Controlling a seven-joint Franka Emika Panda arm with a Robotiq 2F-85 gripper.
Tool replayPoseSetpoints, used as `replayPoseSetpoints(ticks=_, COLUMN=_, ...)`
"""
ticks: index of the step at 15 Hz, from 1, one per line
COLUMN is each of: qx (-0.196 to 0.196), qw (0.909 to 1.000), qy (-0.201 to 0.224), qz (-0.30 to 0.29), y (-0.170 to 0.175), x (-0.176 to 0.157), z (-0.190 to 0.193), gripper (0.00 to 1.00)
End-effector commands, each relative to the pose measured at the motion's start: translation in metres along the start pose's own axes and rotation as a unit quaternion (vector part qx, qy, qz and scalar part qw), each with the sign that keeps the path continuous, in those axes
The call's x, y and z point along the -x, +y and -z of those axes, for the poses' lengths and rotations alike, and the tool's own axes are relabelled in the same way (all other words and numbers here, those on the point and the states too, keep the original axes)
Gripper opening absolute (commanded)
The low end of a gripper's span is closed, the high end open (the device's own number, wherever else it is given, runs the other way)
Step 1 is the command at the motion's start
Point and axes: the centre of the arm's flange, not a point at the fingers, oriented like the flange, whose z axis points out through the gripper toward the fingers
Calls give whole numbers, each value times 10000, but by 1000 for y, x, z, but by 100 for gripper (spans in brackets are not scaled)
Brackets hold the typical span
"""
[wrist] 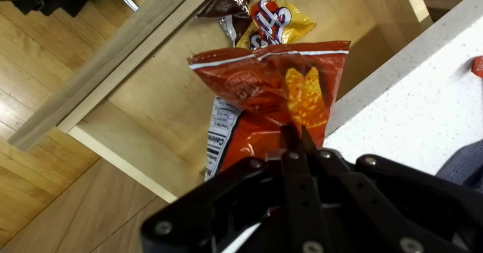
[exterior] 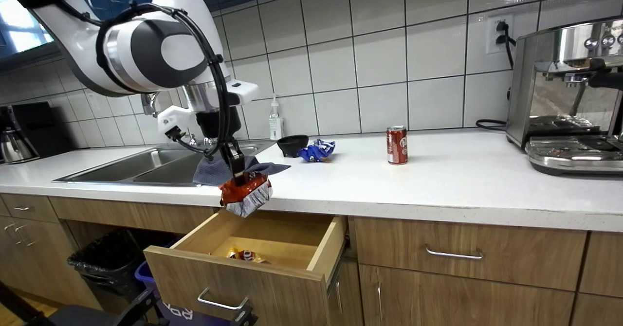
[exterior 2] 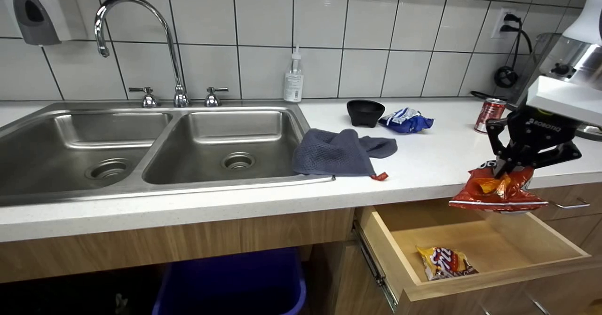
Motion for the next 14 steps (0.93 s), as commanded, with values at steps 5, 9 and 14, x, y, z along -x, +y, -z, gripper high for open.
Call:
replayPoseSetpoints(ticks=5, qx=218, qw=9988, qy=-345, qz=284, y=18, x=16, z=-18, gripper=0)
replayPoseSetpoints(ticks=9, qx=349, qw=9976, qy=-495, qz=341, y=19, x=17, z=-36, gripper=0)
replayPoseSetpoints(ticks=14, qx=504, qw=9957, qy=-684, qz=362, y=19, x=16, z=-55, gripper=0)
